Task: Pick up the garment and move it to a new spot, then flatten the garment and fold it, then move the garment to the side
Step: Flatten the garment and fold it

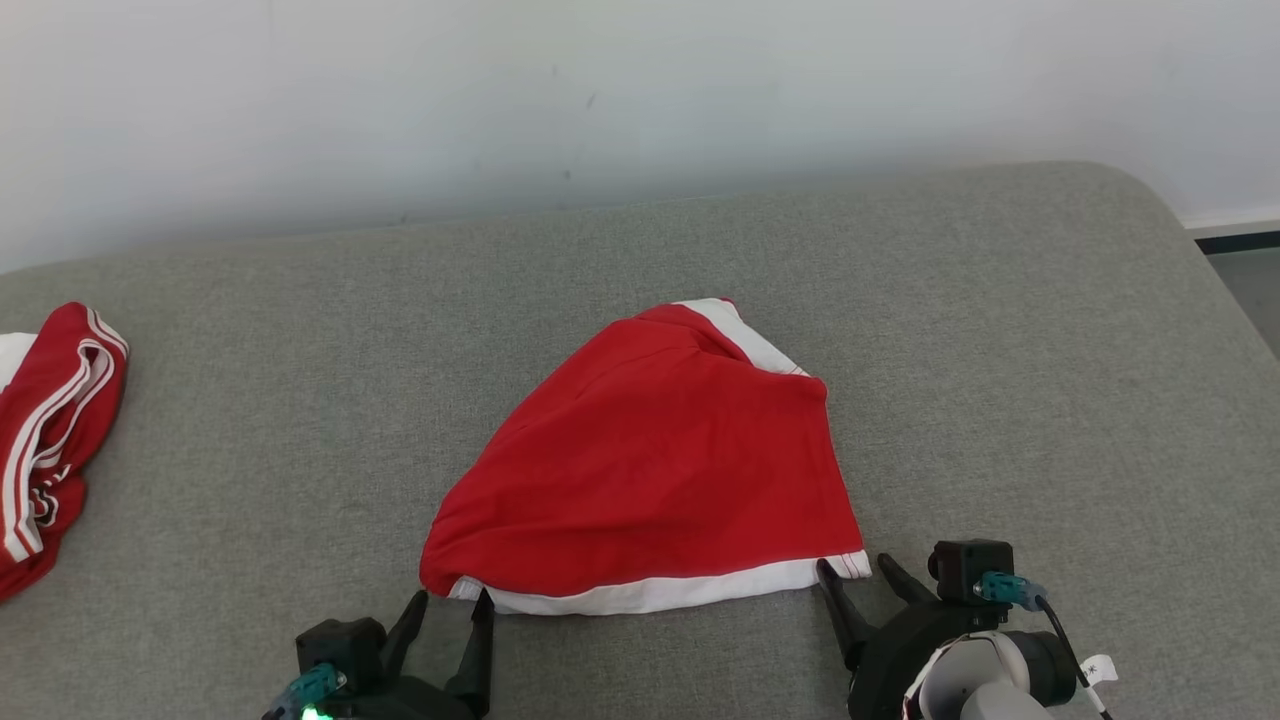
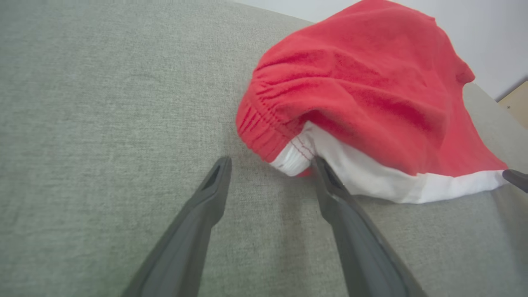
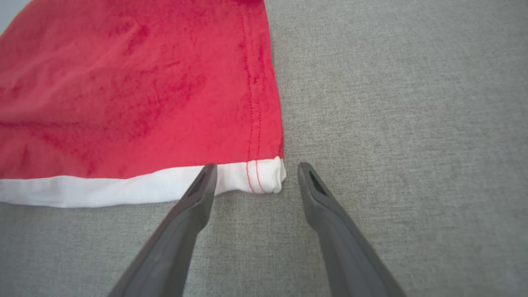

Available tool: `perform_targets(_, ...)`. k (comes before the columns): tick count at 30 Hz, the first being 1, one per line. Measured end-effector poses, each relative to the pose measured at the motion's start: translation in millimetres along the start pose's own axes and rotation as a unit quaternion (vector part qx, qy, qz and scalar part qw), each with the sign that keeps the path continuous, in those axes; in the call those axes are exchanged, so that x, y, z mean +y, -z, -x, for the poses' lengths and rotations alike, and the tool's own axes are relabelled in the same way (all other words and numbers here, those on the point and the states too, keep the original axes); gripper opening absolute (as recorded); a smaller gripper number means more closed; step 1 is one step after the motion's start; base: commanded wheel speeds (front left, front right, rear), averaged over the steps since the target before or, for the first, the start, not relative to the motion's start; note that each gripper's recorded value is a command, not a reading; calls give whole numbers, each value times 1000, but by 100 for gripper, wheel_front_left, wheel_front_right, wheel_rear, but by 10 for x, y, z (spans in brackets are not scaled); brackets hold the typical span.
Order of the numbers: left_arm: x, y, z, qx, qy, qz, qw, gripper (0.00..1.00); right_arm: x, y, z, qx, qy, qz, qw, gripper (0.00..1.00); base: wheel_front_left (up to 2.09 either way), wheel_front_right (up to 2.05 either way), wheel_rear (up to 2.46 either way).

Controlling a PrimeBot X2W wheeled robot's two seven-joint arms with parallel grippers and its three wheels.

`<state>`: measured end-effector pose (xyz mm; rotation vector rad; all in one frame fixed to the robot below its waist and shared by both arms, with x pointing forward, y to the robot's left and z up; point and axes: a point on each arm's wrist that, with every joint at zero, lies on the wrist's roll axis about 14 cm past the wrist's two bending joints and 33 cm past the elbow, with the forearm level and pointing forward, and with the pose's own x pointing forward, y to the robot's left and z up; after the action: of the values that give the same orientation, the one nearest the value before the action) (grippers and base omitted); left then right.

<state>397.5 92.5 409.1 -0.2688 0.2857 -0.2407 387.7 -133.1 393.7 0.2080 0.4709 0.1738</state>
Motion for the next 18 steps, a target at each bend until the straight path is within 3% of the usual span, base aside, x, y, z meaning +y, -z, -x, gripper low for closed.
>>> perform_targets(5, -73, -32, -17, -4, 11, -2, 1000, 100, 10, 0, -4, -1, -1, -4, 1000, 100, 0, 0, 0)
perform_targets(7, -87, -30, -16, -4, 14, 1, 1000, 95, 10, 16, -6, 2, -1, -8, 1000, 100, 0, 0, 0)
perform_targets(8, -97, -34, -16, -4, 16, 4, 1000, 89, 12, 19, -9, 2, -2, -9, 1000, 100, 0, 0, 0)
perform_targets(9, -109, -39, -17, -5, 18, 4, 1000, 49, 10, 24, -11, 4, -1, -11, 1000, 100, 0, 0, 0)
perform_targets(11, -134, -51, -19, -7, 22, 6, 1000, 44, 10, 45, -18, 9, -1, -10, 1000, 100, 0, 0, 0)
perform_targets(14, -176, -72, -29, -11, 30, 9, 999, 7, 1, 60, -34, 14, 0, -12, 1000, 100, 0, 0, 0)
perform_targets(15, -191, -75, -32, -11, 32, 9, 999, 2, -1, 52, -45, 14, 0, -14, 1000, 100, 0, 0, 0)
perform_targets(18, -228, -106, -53, -16, 39, 11, 999, 0, -6, 36, -72, 15, 1, -18, 1000, 100, 0, 0, 0)
